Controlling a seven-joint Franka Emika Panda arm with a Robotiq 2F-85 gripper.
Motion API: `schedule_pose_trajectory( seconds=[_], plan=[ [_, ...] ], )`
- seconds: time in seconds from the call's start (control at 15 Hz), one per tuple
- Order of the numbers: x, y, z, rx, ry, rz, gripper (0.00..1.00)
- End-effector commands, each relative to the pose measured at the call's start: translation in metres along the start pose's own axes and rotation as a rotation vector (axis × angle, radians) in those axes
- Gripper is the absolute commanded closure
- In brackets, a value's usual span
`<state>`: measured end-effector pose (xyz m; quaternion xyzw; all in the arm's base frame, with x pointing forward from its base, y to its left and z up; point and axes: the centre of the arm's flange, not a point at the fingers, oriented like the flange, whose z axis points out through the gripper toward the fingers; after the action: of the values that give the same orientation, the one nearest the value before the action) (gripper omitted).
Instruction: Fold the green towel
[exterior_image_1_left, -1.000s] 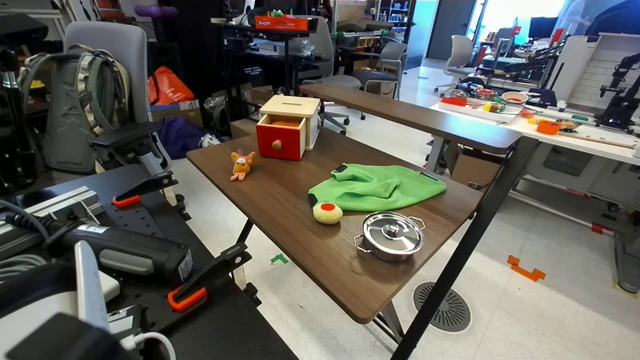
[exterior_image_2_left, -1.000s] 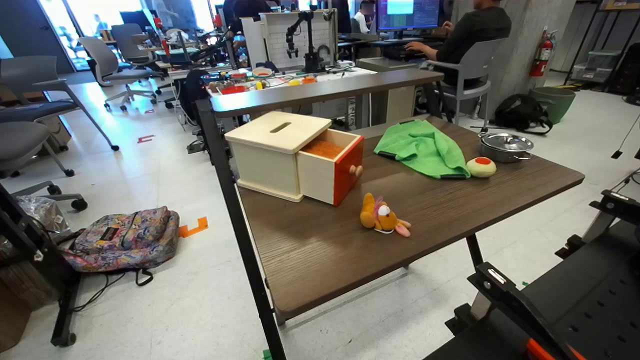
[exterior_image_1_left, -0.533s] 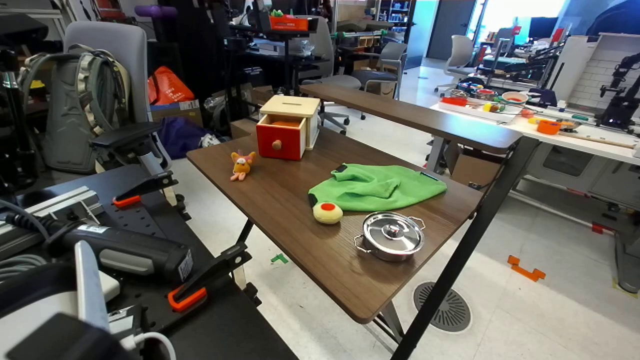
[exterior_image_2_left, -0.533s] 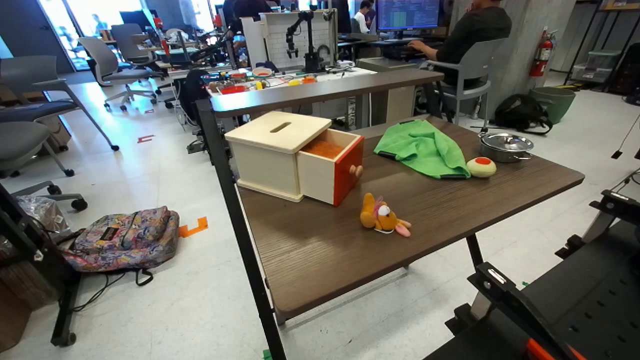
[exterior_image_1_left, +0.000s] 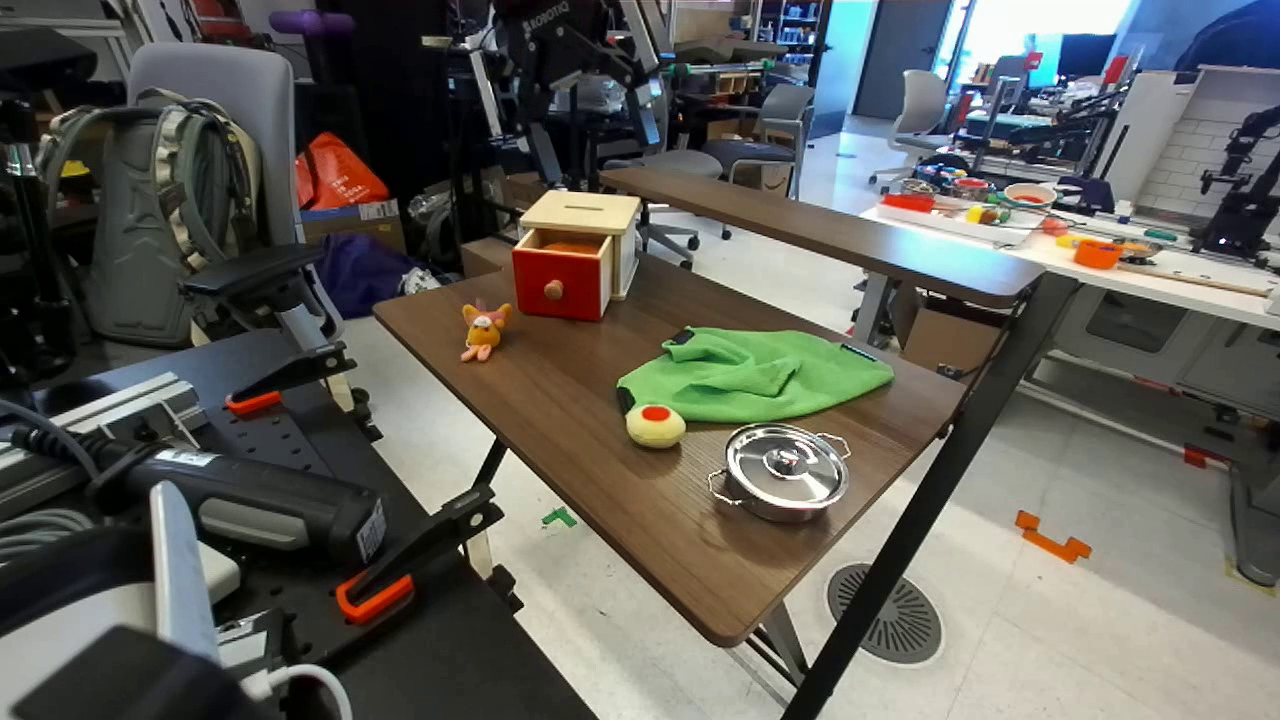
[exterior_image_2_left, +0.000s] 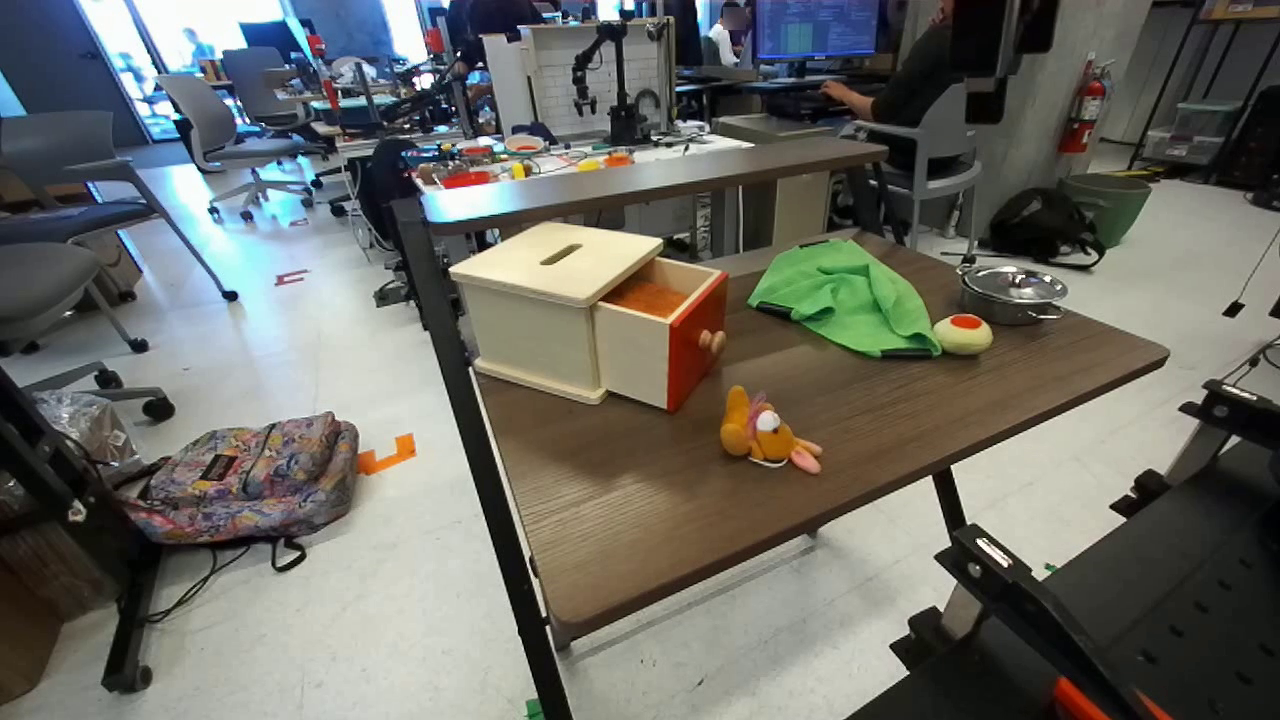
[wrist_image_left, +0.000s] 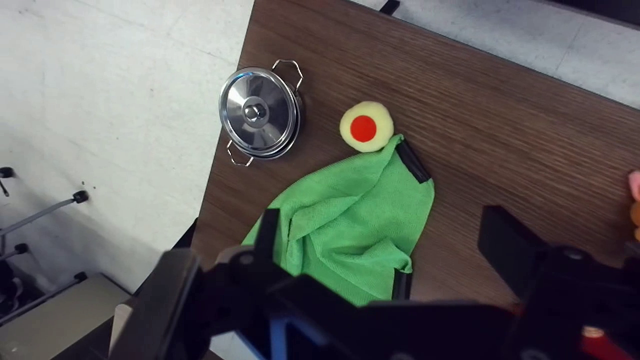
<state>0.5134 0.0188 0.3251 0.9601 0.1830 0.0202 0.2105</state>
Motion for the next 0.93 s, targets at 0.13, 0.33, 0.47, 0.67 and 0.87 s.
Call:
schedule_pose_trajectory(
  seconds=[0.13, 0.33, 0.47, 0.67, 0.87],
  plan=[
    [0.003, 0.001, -0.001, -0.003, 0.004, -0.001, 0.0],
    [0.007, 0.0, 0.003, -0.003, -0.01, -0.001, 0.0],
    [0.013, -0.001, 0.013, 0.014, -0.03, -0.052, 0.0],
    [0.02, -0.006, 0.034, 0.051, -0.075, -0.134, 0.0],
    [0.028, -0.008, 0.058, 0.08, -0.119, -0.195, 0.0]
  ],
)
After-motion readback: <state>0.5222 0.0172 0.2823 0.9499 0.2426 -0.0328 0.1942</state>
